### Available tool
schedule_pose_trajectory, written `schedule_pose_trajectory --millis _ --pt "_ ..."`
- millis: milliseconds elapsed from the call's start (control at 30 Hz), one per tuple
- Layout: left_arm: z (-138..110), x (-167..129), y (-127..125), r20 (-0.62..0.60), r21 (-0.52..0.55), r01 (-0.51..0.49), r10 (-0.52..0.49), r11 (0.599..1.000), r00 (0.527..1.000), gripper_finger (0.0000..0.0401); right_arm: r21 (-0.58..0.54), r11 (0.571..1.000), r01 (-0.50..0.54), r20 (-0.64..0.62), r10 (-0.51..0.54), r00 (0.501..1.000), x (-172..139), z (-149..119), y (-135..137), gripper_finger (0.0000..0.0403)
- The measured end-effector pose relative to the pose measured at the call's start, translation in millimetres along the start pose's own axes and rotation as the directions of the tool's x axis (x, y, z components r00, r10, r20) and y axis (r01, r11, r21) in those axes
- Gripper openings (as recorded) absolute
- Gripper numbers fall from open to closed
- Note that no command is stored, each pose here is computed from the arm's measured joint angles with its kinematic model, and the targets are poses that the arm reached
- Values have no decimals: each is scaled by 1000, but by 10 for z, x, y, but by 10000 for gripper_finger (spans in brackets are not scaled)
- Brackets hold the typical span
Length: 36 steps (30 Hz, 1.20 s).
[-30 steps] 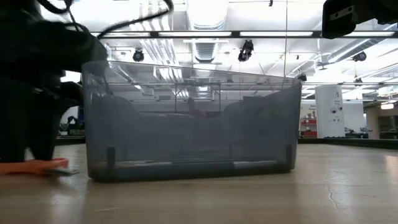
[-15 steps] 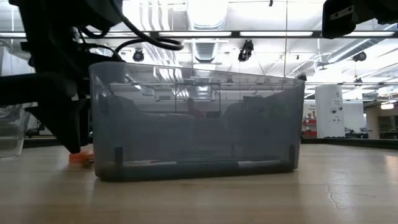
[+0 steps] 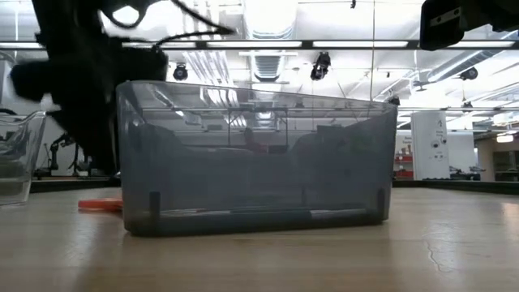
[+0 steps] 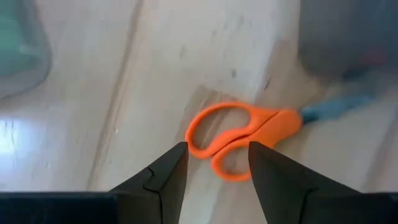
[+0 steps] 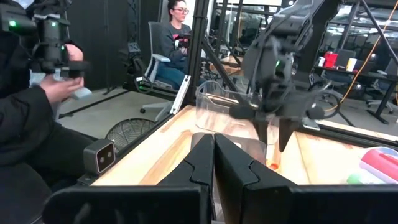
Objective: Pick & Place Paint Supplies
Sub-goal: Put the orange scissors into the bottom transparent bin
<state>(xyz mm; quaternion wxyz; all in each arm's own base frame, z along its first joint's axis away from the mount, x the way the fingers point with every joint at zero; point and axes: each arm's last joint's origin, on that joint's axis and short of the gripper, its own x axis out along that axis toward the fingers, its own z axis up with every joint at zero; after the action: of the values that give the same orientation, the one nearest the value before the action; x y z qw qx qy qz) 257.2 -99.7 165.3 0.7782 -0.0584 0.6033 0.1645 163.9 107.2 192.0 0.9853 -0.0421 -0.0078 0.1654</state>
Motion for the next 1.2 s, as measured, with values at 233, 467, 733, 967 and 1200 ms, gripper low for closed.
schedule_pose_trajectory --millis 233,467,733,967,1200 --pt "15 -199 87 62 -241 62 -49 968 997 177 0 1000 0 0 0 1000 0 0 0 8" --pt "54 -34 70 32 -130 20 -16 991 999 177 0 1000 1 0 -1 1000 1 0 -1 8" --pt "73 214 39 -88 -152 16 -30 988 996 177 0 1000 1 0 -1 1000 1 0 -1 8" --pt "28 37 21 -92 -112 109 -120 988 989 177 0 1000 0 -1 0 1000 0 -1 -1 8" --pt "-151 -46 -271 -40 107 176 -173 978 984 177 0 1000 0 0 0 1000 0 -1 -1 8"
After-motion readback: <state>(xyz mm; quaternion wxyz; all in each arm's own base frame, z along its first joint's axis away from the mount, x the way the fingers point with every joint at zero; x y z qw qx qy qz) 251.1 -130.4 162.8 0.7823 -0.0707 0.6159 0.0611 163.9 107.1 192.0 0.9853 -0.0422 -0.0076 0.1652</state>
